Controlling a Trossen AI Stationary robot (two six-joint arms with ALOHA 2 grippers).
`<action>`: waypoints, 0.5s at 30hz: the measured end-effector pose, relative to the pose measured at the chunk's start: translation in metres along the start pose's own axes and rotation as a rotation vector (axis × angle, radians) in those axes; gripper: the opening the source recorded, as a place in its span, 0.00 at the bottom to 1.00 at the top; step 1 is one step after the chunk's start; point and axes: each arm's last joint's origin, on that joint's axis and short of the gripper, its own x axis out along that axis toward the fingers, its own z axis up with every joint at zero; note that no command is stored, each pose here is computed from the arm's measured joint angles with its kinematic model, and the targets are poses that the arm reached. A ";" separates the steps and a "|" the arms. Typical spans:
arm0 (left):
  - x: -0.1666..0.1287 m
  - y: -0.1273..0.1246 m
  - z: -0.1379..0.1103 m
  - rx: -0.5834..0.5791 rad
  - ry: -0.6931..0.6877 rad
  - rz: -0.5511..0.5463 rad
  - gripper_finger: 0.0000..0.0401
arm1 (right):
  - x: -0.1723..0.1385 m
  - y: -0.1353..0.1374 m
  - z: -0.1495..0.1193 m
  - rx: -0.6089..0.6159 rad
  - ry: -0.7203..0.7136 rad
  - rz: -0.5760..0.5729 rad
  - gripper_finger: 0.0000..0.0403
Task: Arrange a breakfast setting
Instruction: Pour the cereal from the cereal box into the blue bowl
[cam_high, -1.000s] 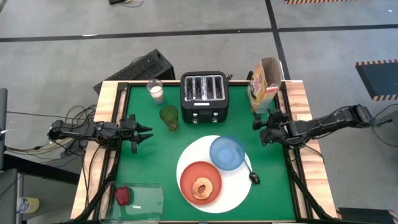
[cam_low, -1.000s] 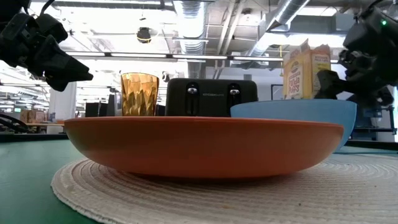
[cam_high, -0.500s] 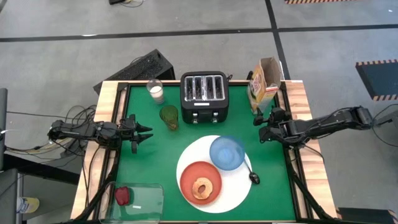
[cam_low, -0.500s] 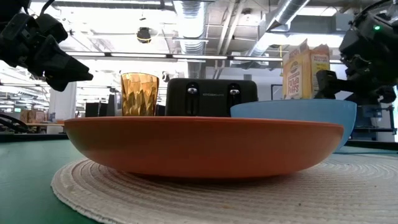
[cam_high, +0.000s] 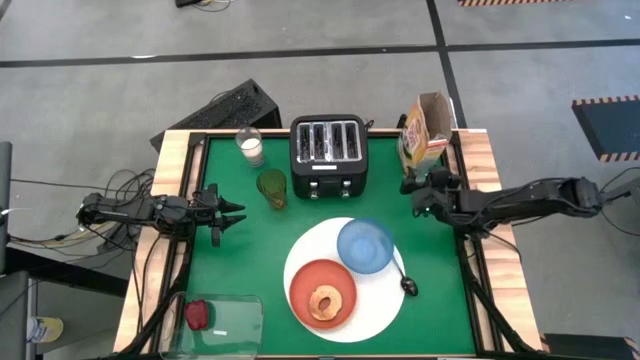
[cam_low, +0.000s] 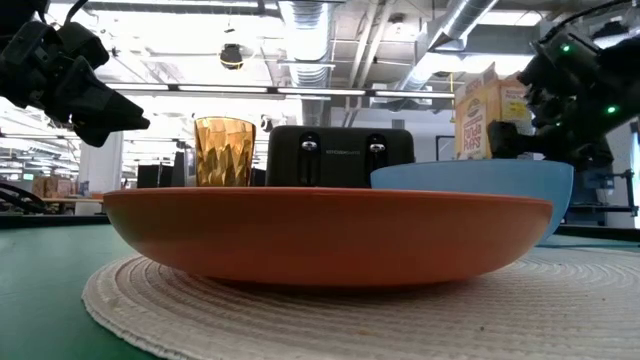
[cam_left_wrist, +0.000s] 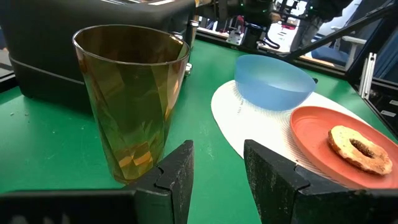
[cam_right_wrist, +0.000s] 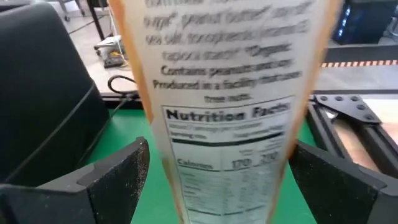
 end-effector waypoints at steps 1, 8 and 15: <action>0.000 0.000 0.000 0.000 0.000 0.000 0.32 | 0.002 0.000 -0.001 -0.004 0.001 0.008 0.99; 0.000 0.000 0.000 0.000 0.000 0.000 0.32 | 0.019 0.000 -0.001 -0.056 -0.033 0.021 0.99; 0.000 0.000 0.000 0.000 0.000 0.000 0.32 | 0.033 -0.007 0.003 -0.059 -0.019 0.015 0.99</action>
